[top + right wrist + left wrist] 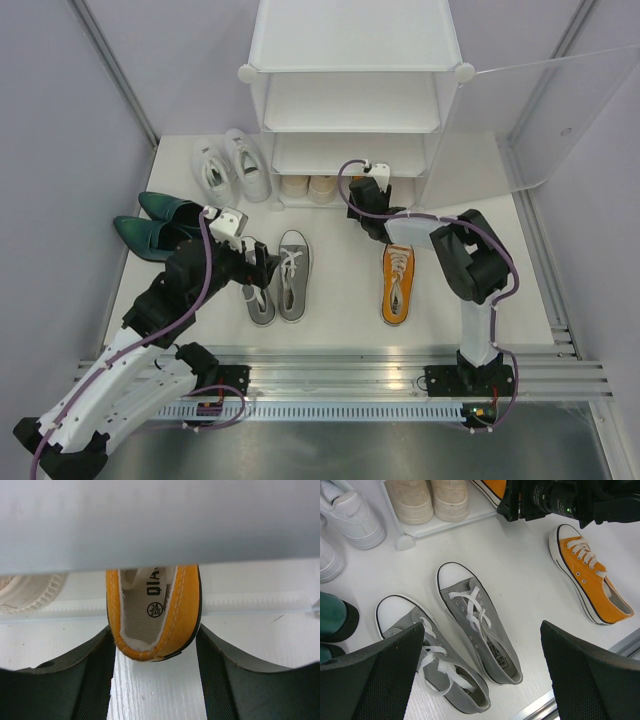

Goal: Place and organize the shoes in the shoe cabinet

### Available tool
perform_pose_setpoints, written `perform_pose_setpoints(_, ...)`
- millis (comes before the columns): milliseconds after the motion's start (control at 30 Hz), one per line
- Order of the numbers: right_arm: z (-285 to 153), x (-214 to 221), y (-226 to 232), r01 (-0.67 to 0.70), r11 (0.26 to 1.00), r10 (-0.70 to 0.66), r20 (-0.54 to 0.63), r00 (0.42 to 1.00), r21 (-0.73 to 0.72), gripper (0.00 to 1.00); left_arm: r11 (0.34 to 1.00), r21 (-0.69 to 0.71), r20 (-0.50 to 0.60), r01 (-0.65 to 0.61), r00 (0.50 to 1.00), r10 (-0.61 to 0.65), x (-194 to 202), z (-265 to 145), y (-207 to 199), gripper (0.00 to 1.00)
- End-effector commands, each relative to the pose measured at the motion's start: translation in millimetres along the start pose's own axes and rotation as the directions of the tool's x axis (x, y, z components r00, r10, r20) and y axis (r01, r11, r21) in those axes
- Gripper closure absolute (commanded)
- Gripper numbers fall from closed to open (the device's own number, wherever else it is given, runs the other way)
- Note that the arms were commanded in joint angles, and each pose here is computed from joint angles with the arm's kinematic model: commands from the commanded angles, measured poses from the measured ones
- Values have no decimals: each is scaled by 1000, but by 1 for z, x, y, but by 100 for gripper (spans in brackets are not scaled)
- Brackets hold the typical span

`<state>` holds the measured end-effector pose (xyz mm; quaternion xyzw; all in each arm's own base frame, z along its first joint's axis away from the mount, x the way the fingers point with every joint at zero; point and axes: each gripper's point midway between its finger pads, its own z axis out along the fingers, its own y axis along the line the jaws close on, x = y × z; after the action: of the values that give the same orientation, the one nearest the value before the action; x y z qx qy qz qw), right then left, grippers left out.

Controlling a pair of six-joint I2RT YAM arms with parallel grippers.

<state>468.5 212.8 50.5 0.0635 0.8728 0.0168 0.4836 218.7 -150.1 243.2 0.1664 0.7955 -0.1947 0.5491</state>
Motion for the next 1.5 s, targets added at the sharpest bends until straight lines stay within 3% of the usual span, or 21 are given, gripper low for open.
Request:
perform_pose_setpoints(0, 10, -45, 16, -43, 998, 48, 144, 988, -38, 87, 999, 35, 53, -18, 998, 16, -21, -4, -8, 0)
perform_pose_setpoints(500, 27, -58, 18, -23, 1000, 26, 189, 982, -18, 85, 999, 51, 45, -17, 999, 15, -19, -4, -10, 0)
perform_pose_setpoints(833, 32, -55, 17, -18, 1000, 19, 186, 982, -7, 72, 998, 63, 45, -18, 999, 15, -19, -4, -13, 0)
perform_pose_setpoints(1100, 38, -54, 15, -9, 1000, 10, 181, 983, -5, 71, 998, 64, 42, -18, 999, 15, -19, -3, -13, 0)
perform_pose_setpoints(1200, 39, -52, 15, 1, 1000, 1, 175, 984, -14, 58, 998, 62, 39, -18, 999, 16, -18, -3, -13, 0)
perform_pose_setpoints(1233, 38, -52, 16, 1, 1000, 2, 175, 985, -17, 47, 998, 62, 39, -18, 999, 16, -18, -3, -13, 0)
perform_pose_setpoints(1333, 36, -54, 16, 0, 1000, 4, 175, 985, -24, 32, 998, 60, 39, -19, 999, 17, -18, -2, -12, 0)
perform_pose_setpoints(1467, 31, -55, 16, -14, 999, 19, 175, 984, -34, 17, 998, 58, 41, -19, 999, 17, -18, -3, -12, 0)
